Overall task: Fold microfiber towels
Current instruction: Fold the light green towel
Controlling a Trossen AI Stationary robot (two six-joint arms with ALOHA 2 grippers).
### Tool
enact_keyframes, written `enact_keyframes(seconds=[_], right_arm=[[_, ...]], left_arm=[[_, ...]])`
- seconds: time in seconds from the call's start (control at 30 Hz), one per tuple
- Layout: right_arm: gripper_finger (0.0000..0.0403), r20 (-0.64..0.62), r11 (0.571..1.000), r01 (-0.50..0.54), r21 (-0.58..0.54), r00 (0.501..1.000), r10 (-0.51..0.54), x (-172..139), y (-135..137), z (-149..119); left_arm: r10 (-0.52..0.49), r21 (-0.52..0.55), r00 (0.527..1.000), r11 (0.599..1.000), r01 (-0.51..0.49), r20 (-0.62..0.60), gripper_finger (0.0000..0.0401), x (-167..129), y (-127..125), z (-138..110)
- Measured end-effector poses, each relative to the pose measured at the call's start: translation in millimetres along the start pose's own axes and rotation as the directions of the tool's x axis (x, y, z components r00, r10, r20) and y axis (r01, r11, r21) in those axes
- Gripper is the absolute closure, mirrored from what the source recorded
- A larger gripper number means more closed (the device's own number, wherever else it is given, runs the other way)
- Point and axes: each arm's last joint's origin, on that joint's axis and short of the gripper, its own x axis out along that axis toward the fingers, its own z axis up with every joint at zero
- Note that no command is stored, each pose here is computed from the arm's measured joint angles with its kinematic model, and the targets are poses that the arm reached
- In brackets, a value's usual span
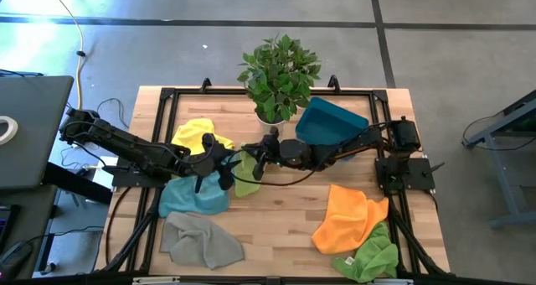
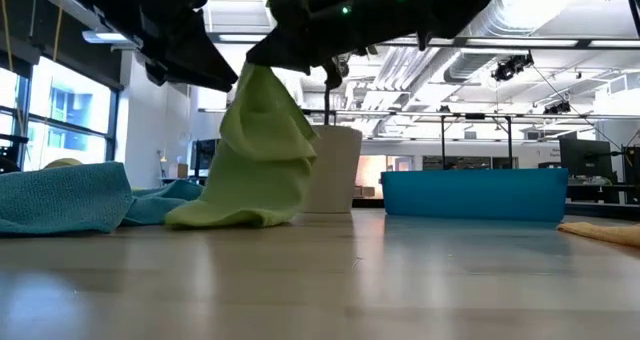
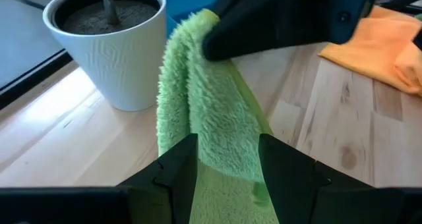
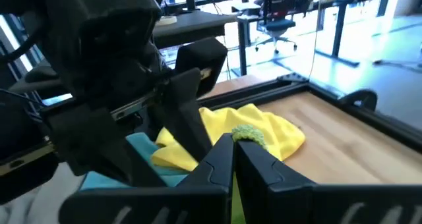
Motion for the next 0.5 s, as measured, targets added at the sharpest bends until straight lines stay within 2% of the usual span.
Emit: enact_keyframes(seconds=[0.33, 0.5], right_arm=[[0.0402, 0.024, 0.999, 0.043, 0.001, 0.999, -0.043, 1, 0, 6], [0.0402, 0.036, 0.993, 0.117, 0.007, 0.992, -0.117, 1, -2, 6]], left_arm=[[-0.040, 0.056, 0.999, 0.998, 0.042, -0.031, 0.0249, 3, -3, -3], [-0.018, 0.109, 0.996, 0.994, 0.028, -0.084, 0.0249, 16, -8, -13]])
